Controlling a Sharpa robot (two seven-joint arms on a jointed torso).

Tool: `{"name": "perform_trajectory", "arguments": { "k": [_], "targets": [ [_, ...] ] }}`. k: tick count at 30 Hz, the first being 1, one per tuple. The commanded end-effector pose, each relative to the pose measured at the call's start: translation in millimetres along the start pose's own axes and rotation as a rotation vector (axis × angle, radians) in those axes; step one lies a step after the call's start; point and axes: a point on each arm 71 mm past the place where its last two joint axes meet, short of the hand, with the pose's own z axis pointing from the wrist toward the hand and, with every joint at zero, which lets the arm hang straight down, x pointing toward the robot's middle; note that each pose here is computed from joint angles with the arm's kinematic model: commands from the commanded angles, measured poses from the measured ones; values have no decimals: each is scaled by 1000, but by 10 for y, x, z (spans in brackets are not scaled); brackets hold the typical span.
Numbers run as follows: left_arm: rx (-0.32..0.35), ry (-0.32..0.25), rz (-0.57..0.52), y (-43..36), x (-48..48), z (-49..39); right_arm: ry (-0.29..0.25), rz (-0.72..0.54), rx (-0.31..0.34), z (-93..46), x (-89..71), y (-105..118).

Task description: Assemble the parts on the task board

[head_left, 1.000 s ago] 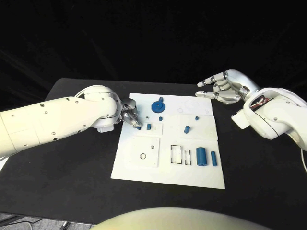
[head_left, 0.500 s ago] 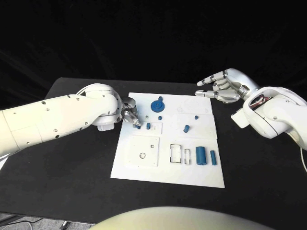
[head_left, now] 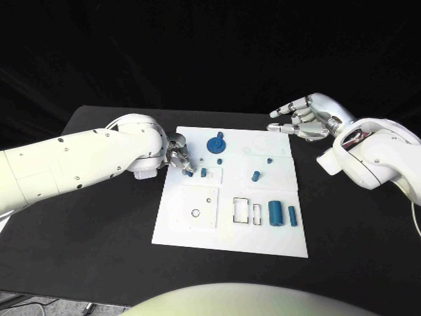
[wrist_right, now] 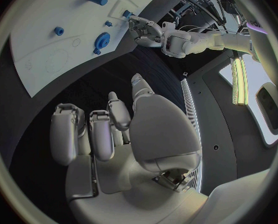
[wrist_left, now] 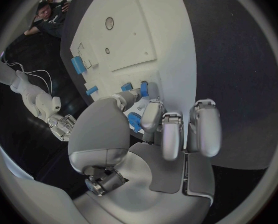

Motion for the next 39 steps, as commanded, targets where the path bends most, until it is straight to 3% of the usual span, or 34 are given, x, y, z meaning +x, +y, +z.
{"name": "perform_trajectory", "arguments": {
  "k": [1, 26, 39],
  "targets": [
    [-11, 48, 11, -1, 102, 27, 10, 0, -4, 2, 13, 5],
    [-39, 39, 14, 27, 90, 34, 10, 0, -4, 2, 12, 4],
    [-38, -15, -25, 81, 40, 7, 9, 0, -3, 2, 11, -1]
  ]
}}
